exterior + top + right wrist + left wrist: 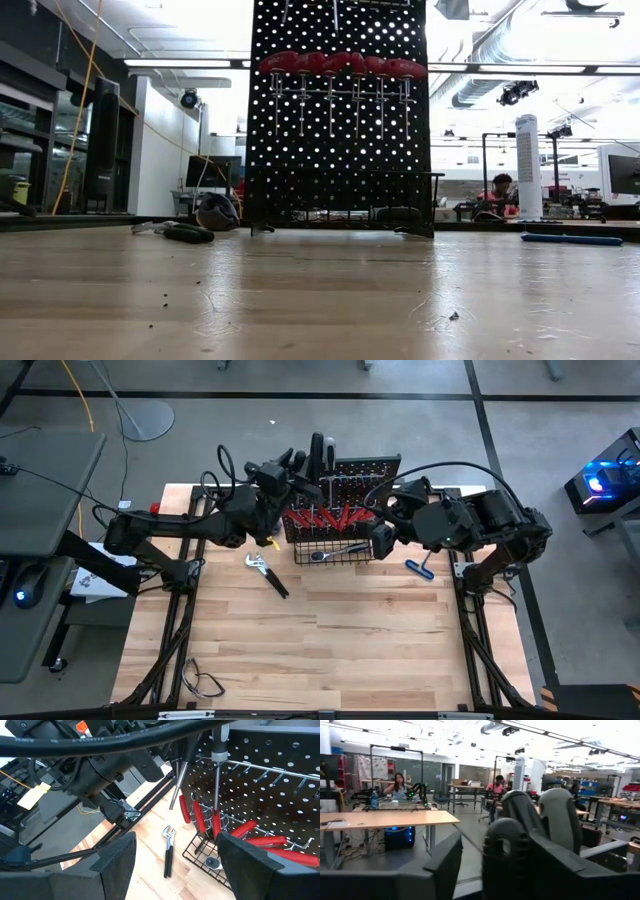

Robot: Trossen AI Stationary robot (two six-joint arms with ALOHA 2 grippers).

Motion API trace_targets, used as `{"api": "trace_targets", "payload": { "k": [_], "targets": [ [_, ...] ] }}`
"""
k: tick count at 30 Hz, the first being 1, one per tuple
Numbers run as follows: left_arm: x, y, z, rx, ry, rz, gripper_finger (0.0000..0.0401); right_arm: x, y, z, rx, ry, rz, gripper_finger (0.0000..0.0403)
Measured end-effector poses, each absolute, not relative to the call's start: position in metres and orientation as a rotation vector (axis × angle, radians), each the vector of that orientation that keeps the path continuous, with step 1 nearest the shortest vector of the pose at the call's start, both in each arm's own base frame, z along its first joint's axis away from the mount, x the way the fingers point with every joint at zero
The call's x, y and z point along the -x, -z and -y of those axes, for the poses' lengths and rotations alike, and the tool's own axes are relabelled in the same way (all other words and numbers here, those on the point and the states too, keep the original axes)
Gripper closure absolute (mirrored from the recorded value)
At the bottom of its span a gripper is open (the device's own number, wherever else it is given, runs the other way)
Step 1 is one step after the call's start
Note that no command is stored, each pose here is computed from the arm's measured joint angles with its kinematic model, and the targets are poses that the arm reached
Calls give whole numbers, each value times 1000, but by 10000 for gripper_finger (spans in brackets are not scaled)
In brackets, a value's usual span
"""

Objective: Hang tools onto peg board
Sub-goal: Hang the blue pick tool on the peg board

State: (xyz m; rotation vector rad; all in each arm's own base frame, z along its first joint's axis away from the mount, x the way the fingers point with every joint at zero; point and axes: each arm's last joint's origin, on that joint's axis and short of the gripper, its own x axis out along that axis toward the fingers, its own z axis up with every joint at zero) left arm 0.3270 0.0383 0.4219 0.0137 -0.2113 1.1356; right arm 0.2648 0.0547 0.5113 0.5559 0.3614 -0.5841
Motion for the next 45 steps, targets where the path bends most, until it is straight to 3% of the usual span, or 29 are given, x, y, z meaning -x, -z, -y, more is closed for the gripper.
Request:
{"api": "trace_targets", "payload": {
  "k": [11, 23, 28, 34, 38, 42, 45],
  "targets": [
    [-316, -431, -36, -3, -1158, 225, 181, -265, -511, -55, -557, 575, -370, 137],
    [-254, -479, -5, 36, -1065, 325, 181, -264, -510, -56, -561, 549, -399, 137],
    [-236, -483, 21, -1, -959, 243, 181, -264, -509, -57, -565, 540, -414, 137],
    [-223, -463, 50, 14, -856, 76, 181, -262, -506, -56, -556, 554, -446, 137],
    [-214, -433, 64, 156, -742, -51, 181, -265, -488, -59, -607, 577, -605, 137],
    [-198, -383, 66, 409, -751, -262, 181, -286, -437, -72, -621, 608, -903, 141],
    [-187, -343, 71, 553, -817, -334, 181, -298, -378, -86, -603, 639, -1121, 168]
  ]
}}
